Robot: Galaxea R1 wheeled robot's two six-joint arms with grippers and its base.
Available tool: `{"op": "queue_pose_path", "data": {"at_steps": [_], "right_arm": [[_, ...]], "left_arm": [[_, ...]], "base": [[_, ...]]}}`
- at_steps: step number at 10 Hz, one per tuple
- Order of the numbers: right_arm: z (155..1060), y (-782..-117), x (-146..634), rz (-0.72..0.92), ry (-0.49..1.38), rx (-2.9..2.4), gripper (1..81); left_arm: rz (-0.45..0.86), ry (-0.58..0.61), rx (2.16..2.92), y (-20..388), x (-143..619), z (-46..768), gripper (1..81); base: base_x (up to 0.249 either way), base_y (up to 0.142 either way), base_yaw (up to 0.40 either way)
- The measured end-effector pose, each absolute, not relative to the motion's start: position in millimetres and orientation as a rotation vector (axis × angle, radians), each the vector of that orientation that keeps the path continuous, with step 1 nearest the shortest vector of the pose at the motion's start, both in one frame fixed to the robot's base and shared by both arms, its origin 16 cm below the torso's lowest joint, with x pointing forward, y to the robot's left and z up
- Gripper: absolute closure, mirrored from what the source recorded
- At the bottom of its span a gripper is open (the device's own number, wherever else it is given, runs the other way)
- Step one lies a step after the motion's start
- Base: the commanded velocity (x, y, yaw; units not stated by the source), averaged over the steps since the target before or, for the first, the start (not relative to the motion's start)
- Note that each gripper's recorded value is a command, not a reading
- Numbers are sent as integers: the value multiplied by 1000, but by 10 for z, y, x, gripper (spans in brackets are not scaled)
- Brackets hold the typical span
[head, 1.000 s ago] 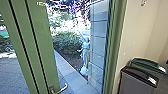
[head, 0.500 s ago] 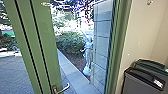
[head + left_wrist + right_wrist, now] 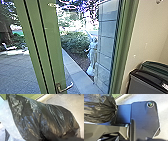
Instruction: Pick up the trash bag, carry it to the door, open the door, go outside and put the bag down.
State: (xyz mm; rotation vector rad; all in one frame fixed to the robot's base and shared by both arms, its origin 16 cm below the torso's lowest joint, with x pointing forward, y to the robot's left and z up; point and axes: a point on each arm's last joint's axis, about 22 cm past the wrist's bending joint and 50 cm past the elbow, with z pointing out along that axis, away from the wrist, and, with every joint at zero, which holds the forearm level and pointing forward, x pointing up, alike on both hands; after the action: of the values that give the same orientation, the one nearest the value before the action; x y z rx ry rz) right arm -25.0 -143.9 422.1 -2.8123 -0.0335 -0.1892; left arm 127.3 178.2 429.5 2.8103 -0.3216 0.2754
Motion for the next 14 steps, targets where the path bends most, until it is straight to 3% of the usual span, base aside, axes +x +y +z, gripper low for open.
{"op": "queue_pose_path", "data": {"at_steps": [14], "right_arm": [[4220, -1437, -269, -188, -42, -2813, 10]], "left_arm": [[259, -361, 2795, 1764, 1138, 4289, 811]], "base": [[0, 0, 210]]}}
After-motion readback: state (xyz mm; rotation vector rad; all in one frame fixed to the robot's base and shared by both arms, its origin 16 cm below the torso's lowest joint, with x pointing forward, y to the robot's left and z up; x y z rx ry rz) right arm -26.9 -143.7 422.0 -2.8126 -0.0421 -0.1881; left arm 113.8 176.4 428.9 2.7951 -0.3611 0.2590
